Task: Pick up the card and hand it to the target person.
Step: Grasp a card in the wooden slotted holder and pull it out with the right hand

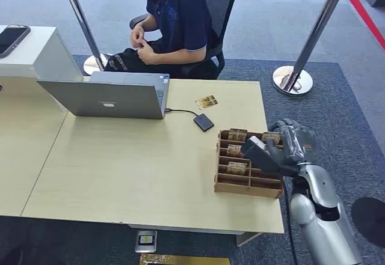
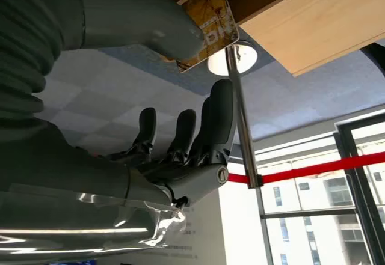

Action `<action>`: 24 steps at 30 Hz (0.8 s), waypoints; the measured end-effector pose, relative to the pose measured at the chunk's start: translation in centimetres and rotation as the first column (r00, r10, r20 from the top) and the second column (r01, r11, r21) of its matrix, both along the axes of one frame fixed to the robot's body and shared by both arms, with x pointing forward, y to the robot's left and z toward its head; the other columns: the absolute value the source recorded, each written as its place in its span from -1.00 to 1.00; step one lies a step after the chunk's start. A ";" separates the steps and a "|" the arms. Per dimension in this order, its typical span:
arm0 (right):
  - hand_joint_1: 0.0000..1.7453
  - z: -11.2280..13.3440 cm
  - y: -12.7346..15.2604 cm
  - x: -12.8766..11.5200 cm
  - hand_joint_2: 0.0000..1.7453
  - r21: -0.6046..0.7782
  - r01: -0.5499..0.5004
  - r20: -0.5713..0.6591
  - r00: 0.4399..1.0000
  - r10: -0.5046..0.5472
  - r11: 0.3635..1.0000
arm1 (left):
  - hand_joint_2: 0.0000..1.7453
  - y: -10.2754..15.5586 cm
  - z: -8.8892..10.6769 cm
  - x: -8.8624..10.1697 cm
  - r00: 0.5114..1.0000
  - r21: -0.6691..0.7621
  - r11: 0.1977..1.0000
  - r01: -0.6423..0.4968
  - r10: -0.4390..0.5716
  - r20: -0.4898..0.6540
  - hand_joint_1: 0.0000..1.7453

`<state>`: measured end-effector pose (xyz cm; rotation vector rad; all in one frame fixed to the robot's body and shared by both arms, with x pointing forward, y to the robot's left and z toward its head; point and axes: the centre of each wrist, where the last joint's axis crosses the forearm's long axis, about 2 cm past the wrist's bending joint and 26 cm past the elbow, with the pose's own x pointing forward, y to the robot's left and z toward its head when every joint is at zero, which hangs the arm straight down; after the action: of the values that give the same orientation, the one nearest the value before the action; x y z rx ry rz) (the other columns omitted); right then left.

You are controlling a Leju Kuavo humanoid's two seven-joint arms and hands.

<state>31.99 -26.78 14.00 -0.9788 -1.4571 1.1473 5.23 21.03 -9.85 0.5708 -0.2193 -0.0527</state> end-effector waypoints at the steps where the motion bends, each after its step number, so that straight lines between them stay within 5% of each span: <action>1: -0.02 0.0 0.0 0.0 1.00 0.000 0.001 0.000 1.000 -0.001 1.000 | -1.00 0.0 0.0 0.0 1.000 0.000 1.000 0.000 0.000 0.000 -1.00; 24: -0.05 -1.3 0.2 -1.8 1.00 -0.004 0.024 -0.039 0.999 -0.024 1.000 | -1.00 0.0 0.0 0.0 1.000 0.003 1.000 0.009 -0.009 -0.005 -1.00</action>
<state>30.19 -26.60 12.68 -0.9692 -1.4091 1.1460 5.26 21.07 -9.85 0.5725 -0.2168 -0.0634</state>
